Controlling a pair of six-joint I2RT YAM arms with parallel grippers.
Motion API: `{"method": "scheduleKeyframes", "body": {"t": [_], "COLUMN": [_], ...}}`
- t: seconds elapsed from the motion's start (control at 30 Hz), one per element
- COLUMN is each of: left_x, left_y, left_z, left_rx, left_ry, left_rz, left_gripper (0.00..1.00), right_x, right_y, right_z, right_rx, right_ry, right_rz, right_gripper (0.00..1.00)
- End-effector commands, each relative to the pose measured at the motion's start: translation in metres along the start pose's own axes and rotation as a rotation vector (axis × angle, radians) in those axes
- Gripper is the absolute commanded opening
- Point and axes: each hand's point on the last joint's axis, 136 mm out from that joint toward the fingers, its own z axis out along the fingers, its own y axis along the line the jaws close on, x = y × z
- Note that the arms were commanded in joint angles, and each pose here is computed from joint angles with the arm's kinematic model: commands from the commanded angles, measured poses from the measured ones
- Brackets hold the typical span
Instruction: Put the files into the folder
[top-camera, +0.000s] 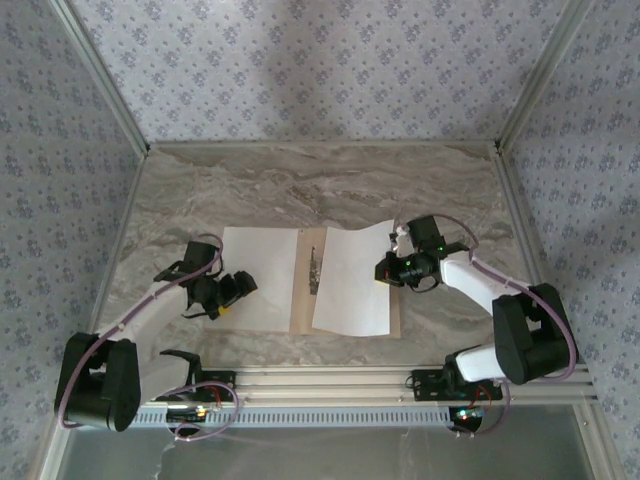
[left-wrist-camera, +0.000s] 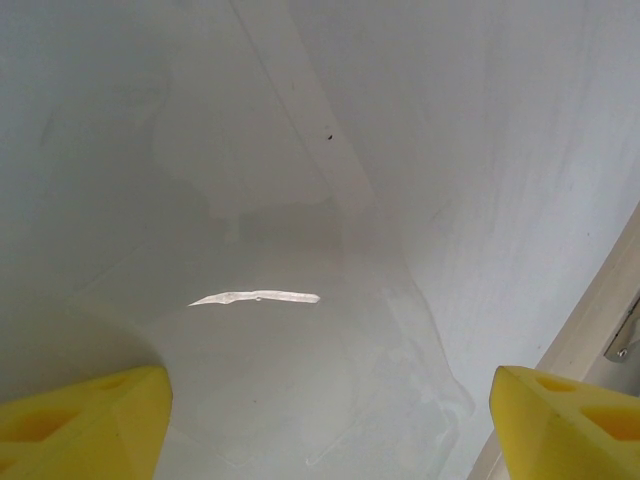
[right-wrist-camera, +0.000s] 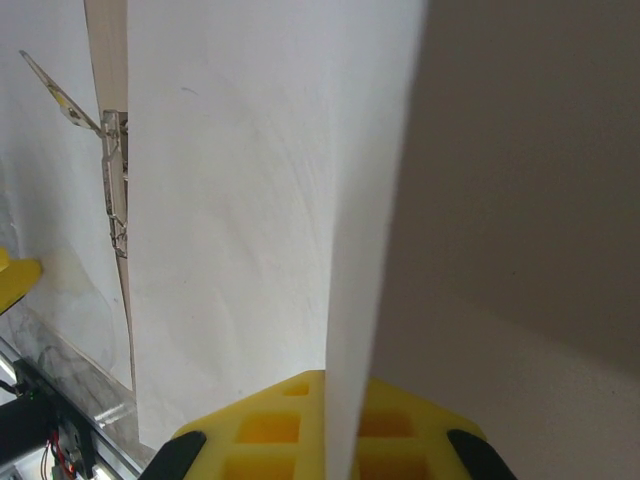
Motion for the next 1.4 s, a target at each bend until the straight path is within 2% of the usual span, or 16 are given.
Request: {"method": "scheduleKeyframes", "body": {"t": [0.0,0.57,0.9,1.37], "left_x": [0.000,-0.001,0.000,0.000], "left_y": [-0.003,-0.004,-0.004,-0.005], "left_z": [-0.004,-0.005,-0.005,-0.003], "left_rx": [0.003,0.005,0.007,0.012], "left_ry": [0.009,0.010,0.015,0.020], "left_rz": [0.012,0.019,0.019,0.024], "left_gripper": [0.83,0.83,0.83,0.83], "right_x": [-0.001,0.013,0.007,0.001], "right_y": [-0.001,-0.006,0.005,0.010], "right_z": [-0.003,-0.003,0.001,0.001], "right_rx": [-0.001,0.012,-0.050,-0.058], "right_ry": [-0.018,0.040,0.027,0.050], "right_rz": [-0.016,-0.047,-0.133,-0.190], "right_gripper": [0.00,0.00,0.00,0.00]}}
